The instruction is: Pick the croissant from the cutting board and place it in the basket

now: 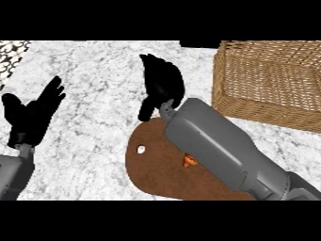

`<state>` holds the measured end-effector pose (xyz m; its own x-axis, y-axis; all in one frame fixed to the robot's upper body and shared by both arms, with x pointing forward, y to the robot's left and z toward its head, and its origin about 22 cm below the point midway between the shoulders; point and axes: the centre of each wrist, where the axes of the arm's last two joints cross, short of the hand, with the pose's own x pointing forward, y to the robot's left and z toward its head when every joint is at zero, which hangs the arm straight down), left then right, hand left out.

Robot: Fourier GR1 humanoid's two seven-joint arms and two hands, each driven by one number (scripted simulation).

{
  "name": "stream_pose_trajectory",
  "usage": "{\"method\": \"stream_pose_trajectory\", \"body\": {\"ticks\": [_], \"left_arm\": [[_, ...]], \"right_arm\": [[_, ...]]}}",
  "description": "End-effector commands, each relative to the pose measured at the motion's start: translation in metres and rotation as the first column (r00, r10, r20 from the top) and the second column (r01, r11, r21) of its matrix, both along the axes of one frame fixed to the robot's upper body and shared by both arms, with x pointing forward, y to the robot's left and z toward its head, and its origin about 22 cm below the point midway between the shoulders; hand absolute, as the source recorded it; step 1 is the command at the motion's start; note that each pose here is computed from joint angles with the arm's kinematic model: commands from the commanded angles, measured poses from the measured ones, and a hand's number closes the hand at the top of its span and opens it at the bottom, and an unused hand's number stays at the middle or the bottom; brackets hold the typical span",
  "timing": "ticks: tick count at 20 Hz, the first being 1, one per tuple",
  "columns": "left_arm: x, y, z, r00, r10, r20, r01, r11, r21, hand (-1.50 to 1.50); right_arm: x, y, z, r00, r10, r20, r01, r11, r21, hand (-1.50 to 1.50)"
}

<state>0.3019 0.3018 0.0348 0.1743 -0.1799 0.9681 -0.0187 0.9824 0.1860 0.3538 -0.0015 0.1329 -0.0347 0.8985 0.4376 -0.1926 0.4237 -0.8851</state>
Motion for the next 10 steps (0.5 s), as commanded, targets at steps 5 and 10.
{"method": "stream_pose_trajectory", "body": {"ticks": [5,10], "left_arm": [[-0.004,-0.004,-0.008,1.000,0.011,-0.015,-0.011,1.000,-0.017,0.00],[0.000,-0.006,0.003,1.000,0.018,-0.016,-0.018,1.000,-0.018,0.00]], "right_arm": [[0.034,0.022,0.099,0.957,-0.291,-0.020,0.249,0.850,-0.464,-1.50],[0.048,0.031,0.105,0.917,-0.302,-0.261,0.141,0.856,-0.497,-1.50]]}}
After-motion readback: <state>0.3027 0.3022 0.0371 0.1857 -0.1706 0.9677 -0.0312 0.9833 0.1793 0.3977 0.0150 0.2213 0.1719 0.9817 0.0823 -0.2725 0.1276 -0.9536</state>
